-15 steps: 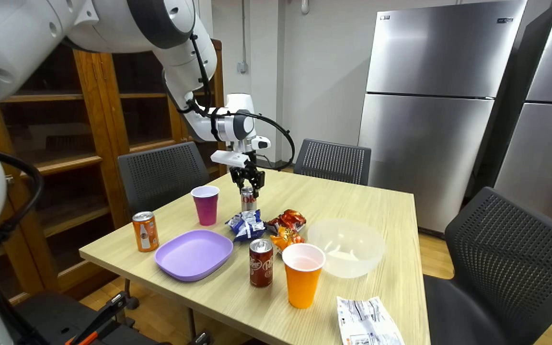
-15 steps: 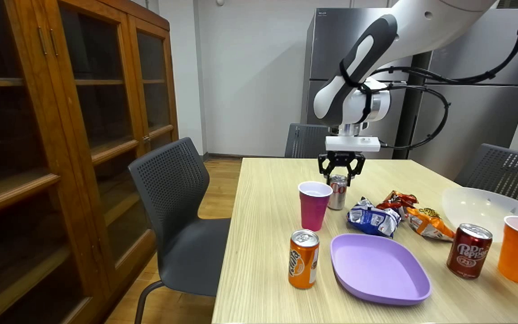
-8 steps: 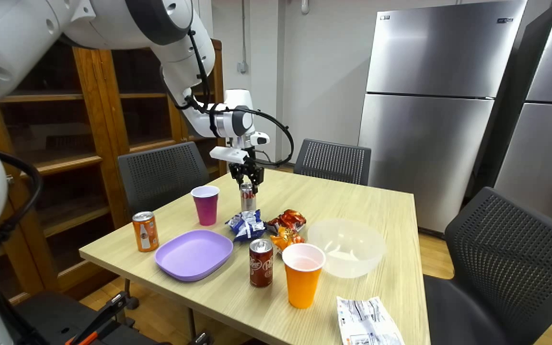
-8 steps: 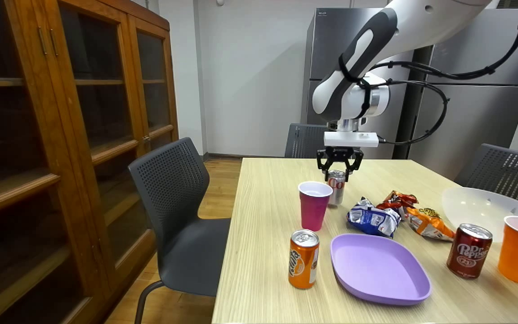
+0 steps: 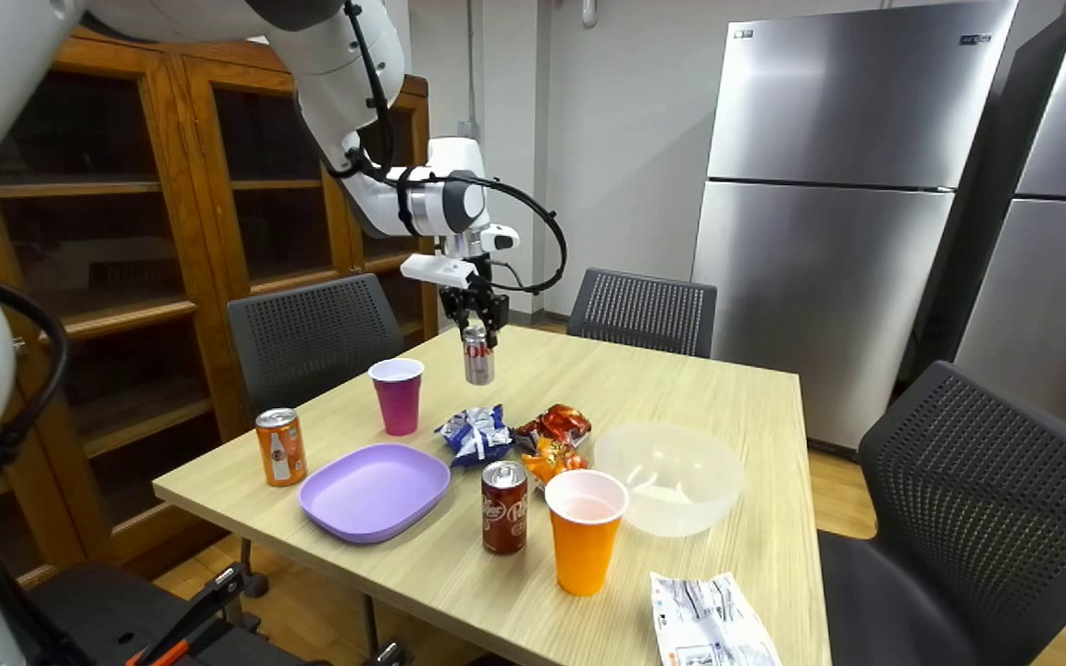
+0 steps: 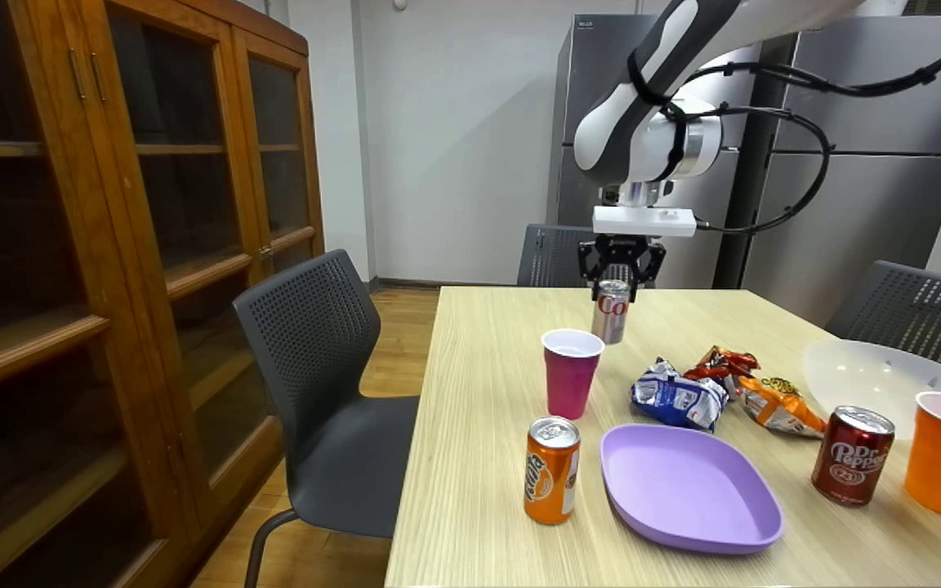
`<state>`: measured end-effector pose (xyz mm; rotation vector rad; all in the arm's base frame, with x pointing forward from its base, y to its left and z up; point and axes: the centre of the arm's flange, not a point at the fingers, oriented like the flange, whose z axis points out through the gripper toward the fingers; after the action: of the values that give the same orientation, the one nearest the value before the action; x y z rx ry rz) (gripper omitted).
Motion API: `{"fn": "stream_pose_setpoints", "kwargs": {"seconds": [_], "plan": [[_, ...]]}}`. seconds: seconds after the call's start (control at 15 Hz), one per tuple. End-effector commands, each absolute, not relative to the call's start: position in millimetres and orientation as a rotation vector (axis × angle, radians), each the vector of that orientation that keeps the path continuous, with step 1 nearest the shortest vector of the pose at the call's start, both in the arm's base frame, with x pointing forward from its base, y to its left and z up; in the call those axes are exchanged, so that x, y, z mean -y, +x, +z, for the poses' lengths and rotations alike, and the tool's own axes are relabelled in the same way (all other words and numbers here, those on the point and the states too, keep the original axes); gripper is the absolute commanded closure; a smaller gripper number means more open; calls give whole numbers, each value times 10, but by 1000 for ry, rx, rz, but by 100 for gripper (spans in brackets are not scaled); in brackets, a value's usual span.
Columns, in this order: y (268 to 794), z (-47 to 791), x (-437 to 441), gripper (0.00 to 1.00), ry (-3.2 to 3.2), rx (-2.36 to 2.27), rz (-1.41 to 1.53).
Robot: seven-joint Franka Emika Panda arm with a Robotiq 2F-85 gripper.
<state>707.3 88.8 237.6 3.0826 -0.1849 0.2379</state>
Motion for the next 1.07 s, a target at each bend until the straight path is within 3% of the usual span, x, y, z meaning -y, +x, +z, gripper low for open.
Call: {"fn": "stream_pose_setpoints", "kwargs": {"seconds": [0.0,1.0], "plan": [[6626,2717,-851,62,3078,214,272],[5302,2745,-678,62,3063,142,178]]}}
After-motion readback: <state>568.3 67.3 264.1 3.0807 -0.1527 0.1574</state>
